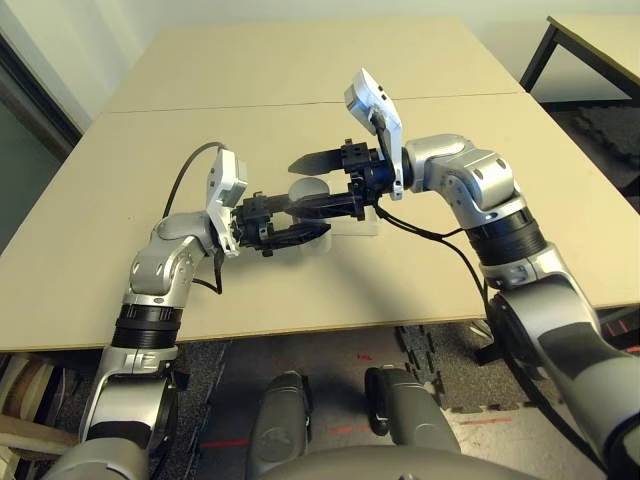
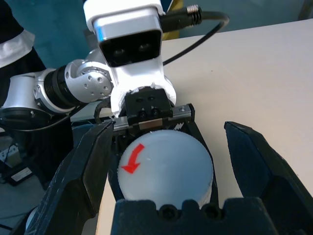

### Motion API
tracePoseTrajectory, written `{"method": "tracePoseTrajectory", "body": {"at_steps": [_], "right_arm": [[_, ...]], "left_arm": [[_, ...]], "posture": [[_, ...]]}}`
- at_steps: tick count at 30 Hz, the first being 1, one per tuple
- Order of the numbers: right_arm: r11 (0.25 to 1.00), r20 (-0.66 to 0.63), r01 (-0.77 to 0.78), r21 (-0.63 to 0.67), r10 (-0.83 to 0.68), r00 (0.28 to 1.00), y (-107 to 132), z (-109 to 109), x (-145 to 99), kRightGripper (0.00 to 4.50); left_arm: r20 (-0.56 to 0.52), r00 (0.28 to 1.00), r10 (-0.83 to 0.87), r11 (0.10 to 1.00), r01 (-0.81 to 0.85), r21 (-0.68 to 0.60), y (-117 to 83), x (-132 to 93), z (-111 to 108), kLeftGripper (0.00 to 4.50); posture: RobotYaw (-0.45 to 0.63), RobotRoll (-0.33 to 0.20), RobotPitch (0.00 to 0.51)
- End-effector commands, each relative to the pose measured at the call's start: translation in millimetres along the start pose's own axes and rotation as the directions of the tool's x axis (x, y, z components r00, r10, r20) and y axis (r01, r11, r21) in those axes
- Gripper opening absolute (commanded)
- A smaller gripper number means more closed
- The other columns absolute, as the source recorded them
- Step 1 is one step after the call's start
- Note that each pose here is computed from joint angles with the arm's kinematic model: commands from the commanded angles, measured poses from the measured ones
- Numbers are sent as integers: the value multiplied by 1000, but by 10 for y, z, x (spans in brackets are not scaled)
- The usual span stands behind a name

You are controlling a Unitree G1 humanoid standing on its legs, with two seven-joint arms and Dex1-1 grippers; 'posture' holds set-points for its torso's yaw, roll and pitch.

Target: Pour the medicine from the bottle into the box.

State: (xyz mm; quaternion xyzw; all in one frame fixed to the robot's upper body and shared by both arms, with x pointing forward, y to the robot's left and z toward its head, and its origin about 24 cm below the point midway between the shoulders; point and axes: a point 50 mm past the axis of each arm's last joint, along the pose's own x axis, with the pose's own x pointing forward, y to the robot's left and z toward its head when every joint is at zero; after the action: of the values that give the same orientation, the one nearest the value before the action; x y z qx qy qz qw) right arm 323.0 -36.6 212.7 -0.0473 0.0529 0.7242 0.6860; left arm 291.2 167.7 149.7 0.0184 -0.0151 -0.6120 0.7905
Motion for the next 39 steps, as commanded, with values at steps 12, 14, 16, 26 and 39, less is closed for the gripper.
{"method": "tracePoseTrajectory", "body": {"at_steps": [12, 14, 16, 26, 39], "right_arm": [[997, 30, -76, -6, 76, 997, 46, -10, 7, 2607], [990, 62, -138, -15, 139, 988, 70, -6, -5, 2607], [980, 82, -199, -22, 200, 976, 92, -3, -9, 2607], [894, 125, -447, -22, 446, 886, 106, 55, 88, 2607], [880, 62, -472, -61, 475, 878, 125, 41, 164, 2607]], "left_arm": [[-8, 1000, -5, 1000, 5, 0, -30, -51, 32, 2594], [-9, 1000, -16, 1000, 16, 0, -34, -46, 50, 2594], [-9, 1000, -23, 1000, 23, 0, -38, -40, 62, 2594], [6, 998, -55, 998, 55, -6, -109, 10, 130, 2594], [6, 999, -37, 999, 37, -2, -130, -19, 137, 2593]], "posture": [[9, 0, 106], [13, 0, 107], [18, 0, 110], [62, 0, 115], [60, 0, 115]]}}
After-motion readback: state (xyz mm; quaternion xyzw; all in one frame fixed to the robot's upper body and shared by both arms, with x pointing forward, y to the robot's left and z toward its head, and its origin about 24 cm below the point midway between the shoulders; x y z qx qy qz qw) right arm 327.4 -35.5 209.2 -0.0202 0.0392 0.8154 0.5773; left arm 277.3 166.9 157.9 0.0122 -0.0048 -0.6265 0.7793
